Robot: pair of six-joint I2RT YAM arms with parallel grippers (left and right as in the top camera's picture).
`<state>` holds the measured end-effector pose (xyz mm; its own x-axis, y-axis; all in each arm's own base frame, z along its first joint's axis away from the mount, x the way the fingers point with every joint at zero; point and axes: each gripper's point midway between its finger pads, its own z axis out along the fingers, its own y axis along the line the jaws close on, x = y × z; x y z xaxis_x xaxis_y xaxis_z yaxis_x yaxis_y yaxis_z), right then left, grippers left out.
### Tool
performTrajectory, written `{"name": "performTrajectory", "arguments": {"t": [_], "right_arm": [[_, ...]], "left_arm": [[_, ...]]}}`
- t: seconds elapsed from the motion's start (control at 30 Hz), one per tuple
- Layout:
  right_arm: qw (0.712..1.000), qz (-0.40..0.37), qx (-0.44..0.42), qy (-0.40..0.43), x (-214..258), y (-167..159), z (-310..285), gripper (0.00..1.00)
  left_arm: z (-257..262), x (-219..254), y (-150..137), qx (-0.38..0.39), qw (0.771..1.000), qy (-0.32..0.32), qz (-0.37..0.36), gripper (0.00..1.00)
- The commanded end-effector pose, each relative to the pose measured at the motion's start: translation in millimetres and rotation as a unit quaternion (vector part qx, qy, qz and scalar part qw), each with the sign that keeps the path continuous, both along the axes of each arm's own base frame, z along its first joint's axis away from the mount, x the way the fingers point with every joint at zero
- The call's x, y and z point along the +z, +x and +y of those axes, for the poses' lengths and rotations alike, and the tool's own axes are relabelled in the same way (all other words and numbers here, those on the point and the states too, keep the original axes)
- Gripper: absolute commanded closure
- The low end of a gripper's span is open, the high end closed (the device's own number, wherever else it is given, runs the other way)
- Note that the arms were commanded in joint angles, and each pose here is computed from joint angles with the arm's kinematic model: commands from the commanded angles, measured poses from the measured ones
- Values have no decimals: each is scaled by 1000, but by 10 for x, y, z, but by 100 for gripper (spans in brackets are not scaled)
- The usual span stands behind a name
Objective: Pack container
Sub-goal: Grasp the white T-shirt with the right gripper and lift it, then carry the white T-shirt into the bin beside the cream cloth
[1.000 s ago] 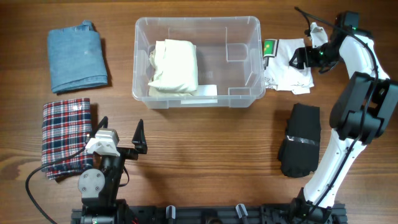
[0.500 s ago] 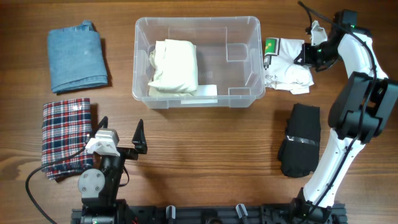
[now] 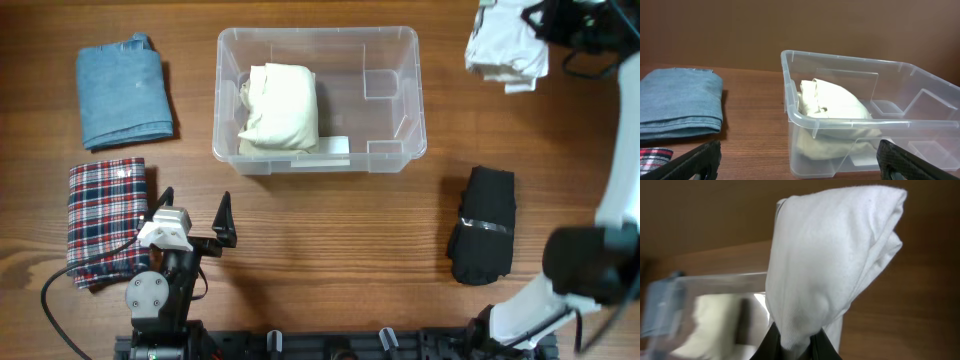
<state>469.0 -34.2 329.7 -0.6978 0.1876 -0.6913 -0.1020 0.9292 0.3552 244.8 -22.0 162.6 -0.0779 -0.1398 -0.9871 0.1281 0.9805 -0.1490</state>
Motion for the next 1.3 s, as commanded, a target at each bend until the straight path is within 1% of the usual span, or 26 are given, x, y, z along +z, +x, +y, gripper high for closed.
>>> {"name": "performTrajectory", "arguments": {"t": [0.0, 0.13, 0.23, 0.27, 0.43, 0.57, 0.63, 0.73, 0.9, 1.07, 1.2, 1.27], "right_arm": [[995, -42, 77, 50, 492, -301, 593, 96], [988, -45, 133, 58, 608, -479, 1118, 96], [980, -32, 184, 61, 530, -544, 1572, 96], [980, -18, 189, 61, 459, -543, 1717, 96], [986, 55, 152, 43, -73, -326, 2212, 96], [980, 110, 157, 49, -587, -167, 2594, 96], [976, 140, 158, 46, -915, -90, 2744, 96], [974, 185, 133, 21, -1427, 18, 2790, 96], [971, 218, 99, -13, -1892, 127, 2701, 96], [972, 218, 81, -35, -1981, 172, 2620, 96], [974, 206, 39, -87, -2025, 256, 2404, 96], [974, 205, 30, -96, -2032, 264, 2359, 96]], "left_arm": [[29, -18, 2, 6, 1000, 6, -2, 0], [29, -18, 2, 6, 1000, 6, -2, 0], [29, -18, 2, 6, 1000, 6, -2, 0], [29, -18, 2, 6, 1000, 6, -2, 0], [29, -18, 2, 6, 1000, 6, -2, 0], [28, -18, 2, 6, 1000, 6, -2, 0], [29, -18, 2, 6, 1000, 6, -2, 0], [29, -18, 2, 6, 1000, 6, -2, 0], [29, -18, 2, 6, 1000, 6, -2, 0], [29, -18, 2, 6, 1000, 6, -2, 0], [29, -18, 2, 6, 1000, 6, -2, 0], [29, -18, 2, 6, 1000, 6, -2, 0]]}}
